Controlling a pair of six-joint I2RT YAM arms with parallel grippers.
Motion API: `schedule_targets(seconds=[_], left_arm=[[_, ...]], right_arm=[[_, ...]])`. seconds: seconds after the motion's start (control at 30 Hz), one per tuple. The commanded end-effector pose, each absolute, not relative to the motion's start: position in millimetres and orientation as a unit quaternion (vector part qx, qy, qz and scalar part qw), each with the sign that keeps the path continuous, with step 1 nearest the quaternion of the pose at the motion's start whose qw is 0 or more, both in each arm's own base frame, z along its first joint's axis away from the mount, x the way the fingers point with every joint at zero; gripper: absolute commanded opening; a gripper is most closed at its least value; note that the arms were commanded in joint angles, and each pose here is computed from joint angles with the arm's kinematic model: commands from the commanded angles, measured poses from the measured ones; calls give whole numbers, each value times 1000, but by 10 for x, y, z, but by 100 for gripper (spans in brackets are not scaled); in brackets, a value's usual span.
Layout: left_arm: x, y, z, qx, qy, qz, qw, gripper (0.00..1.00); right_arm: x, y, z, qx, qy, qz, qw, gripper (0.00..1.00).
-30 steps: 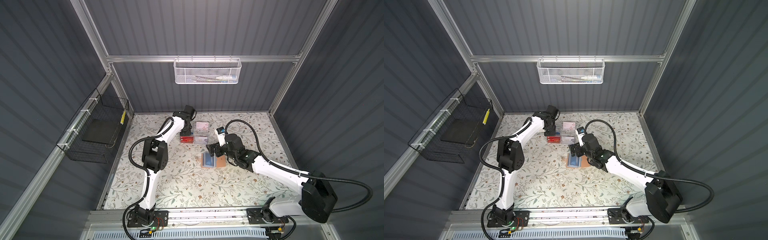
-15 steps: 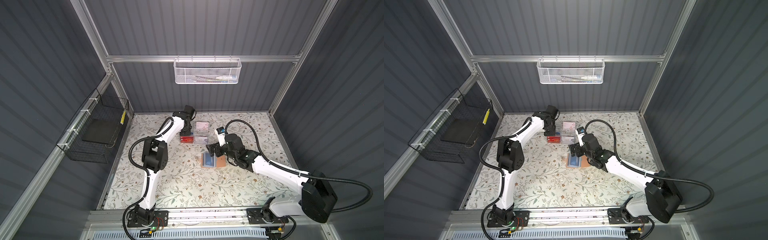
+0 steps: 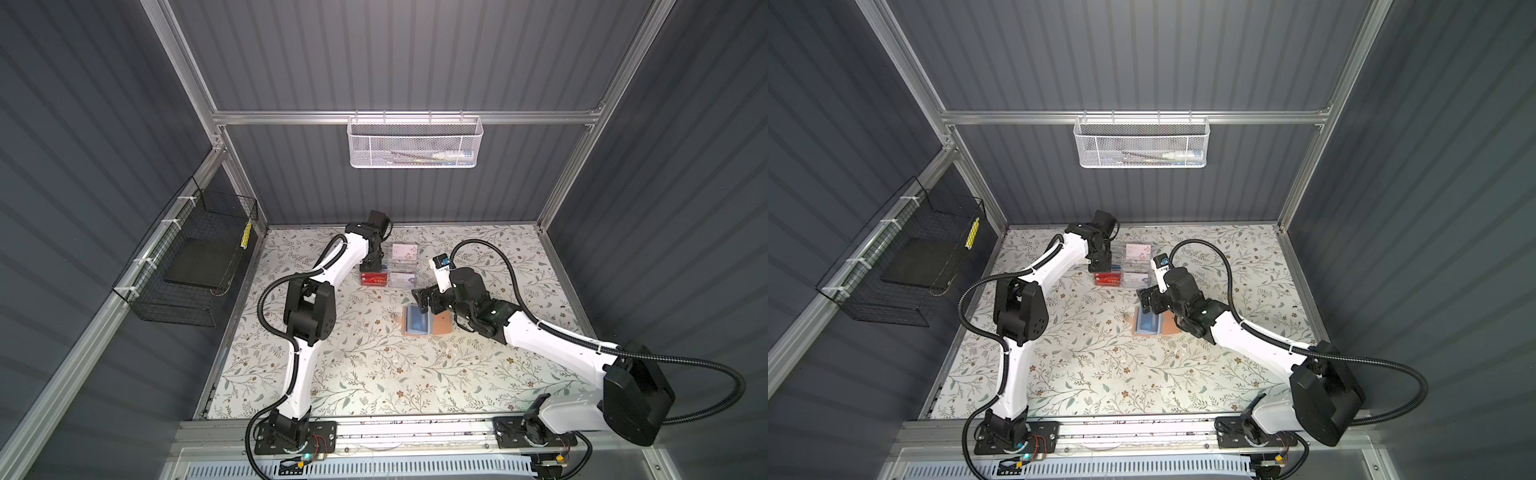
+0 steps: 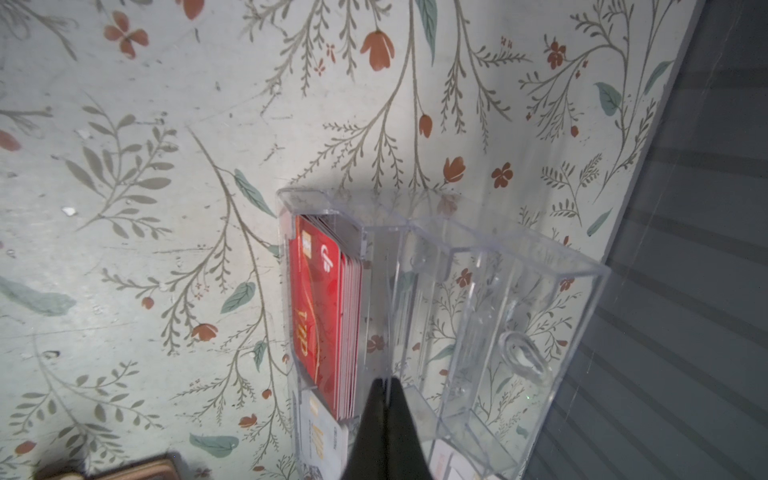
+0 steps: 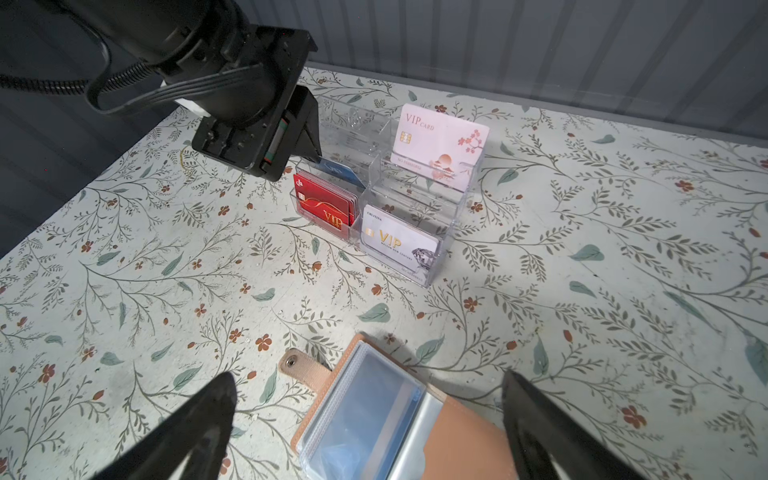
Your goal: Take the credit cards out of the card holder
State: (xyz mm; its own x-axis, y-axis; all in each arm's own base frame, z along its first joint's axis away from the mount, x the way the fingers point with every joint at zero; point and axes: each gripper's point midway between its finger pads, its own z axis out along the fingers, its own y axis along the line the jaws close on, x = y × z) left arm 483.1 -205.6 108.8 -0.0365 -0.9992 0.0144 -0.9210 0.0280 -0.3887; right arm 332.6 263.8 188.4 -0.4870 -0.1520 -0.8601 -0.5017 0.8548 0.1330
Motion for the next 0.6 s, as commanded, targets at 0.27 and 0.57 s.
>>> schedule_targets(seconds=[0.27,0.57], left_arm=[[4748,-1865,1009,-667,724,-101,146,0],[4824,-1937,926,-651,739,-109,131,0]], right_arm=[[3335,2697,1867,-194,841,194,467,99],[3340,2701,1859,-195,841,192,467,99]])
